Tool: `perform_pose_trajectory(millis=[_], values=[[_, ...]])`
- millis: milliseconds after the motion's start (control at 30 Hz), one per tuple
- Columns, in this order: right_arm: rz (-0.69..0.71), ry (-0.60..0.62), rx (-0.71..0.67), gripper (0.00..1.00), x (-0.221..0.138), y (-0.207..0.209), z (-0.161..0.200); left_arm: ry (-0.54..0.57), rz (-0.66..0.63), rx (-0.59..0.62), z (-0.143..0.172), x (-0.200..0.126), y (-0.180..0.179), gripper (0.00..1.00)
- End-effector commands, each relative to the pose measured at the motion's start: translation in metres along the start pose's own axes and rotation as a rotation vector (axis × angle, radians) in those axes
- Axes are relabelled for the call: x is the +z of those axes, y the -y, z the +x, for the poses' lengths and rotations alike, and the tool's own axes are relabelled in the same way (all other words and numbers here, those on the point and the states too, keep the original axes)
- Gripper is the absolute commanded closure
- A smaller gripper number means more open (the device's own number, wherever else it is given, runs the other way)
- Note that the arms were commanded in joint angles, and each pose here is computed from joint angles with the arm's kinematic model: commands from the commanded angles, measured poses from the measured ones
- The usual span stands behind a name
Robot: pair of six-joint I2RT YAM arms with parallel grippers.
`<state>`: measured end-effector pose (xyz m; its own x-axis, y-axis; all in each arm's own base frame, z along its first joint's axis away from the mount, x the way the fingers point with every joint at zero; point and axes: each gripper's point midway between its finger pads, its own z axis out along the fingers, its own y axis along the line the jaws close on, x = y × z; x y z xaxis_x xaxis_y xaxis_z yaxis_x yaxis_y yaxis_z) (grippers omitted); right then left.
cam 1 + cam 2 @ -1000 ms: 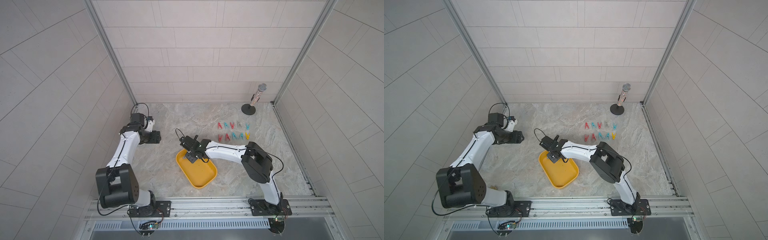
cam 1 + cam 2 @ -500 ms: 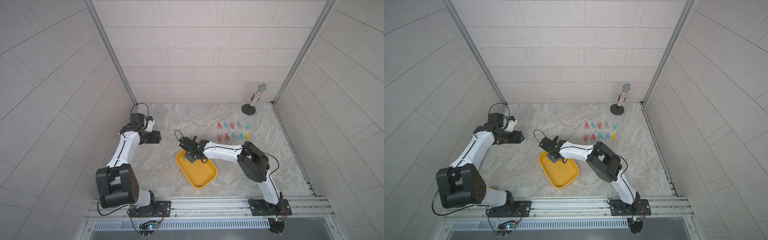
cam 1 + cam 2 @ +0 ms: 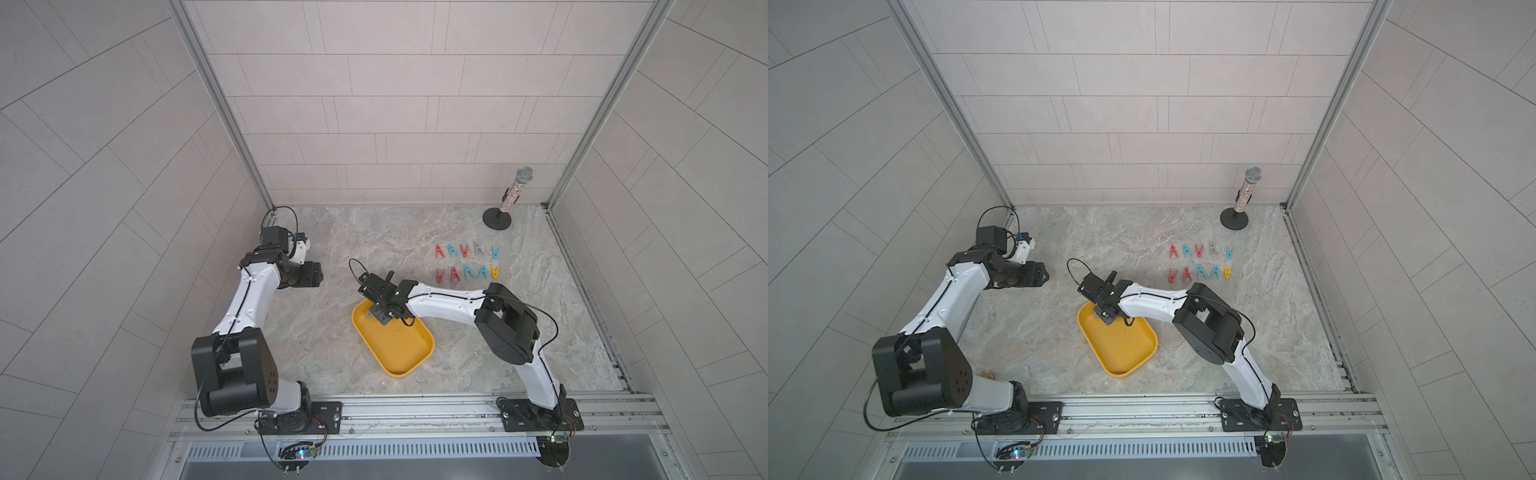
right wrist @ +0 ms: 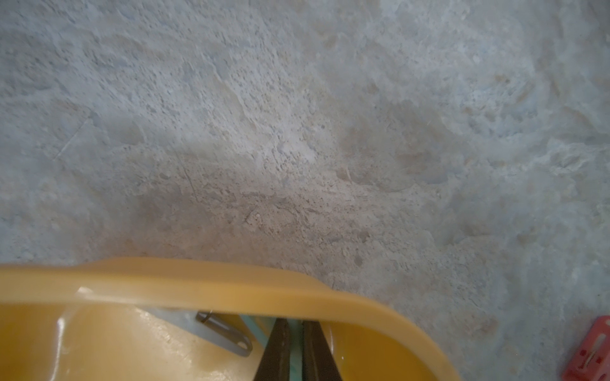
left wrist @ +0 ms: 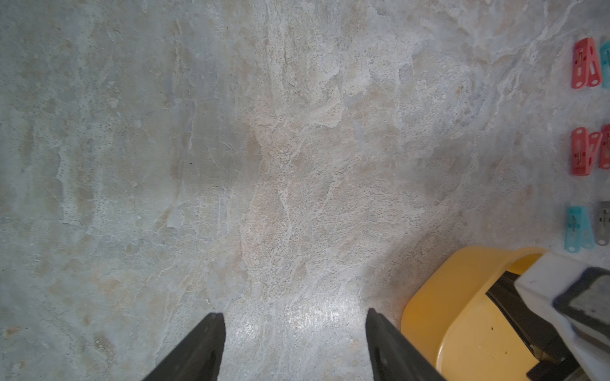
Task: Take the clothespins out of the storage box
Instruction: Pick up the clothespin from the storage box.
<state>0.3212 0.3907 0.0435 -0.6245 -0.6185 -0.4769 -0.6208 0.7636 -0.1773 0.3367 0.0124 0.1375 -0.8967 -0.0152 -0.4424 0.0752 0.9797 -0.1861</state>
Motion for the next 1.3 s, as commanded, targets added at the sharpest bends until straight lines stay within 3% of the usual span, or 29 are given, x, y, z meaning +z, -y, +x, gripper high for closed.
perform_pose_trajectory(millis=[0, 933, 1267], values=[[0.002, -0.024, -0.006, 0.91, -0.011, 0.001, 0.011, -0.008, 0.007, -0.008, 0.004, 0.002, -0.001, 0.25], [-0.179, 0.073, 0.097, 0.97, -0.092, -0.001, 0.013, -0.026, 0.043, 0.003, 0.006, 0.006, 0.004, 0.25], [-0.210, 0.101, 0.198, 0.98, -0.117, 0.021, 0.023, -0.038, 0.139, 0.019, 0.009, 0.008, 0.020, 0.26]])
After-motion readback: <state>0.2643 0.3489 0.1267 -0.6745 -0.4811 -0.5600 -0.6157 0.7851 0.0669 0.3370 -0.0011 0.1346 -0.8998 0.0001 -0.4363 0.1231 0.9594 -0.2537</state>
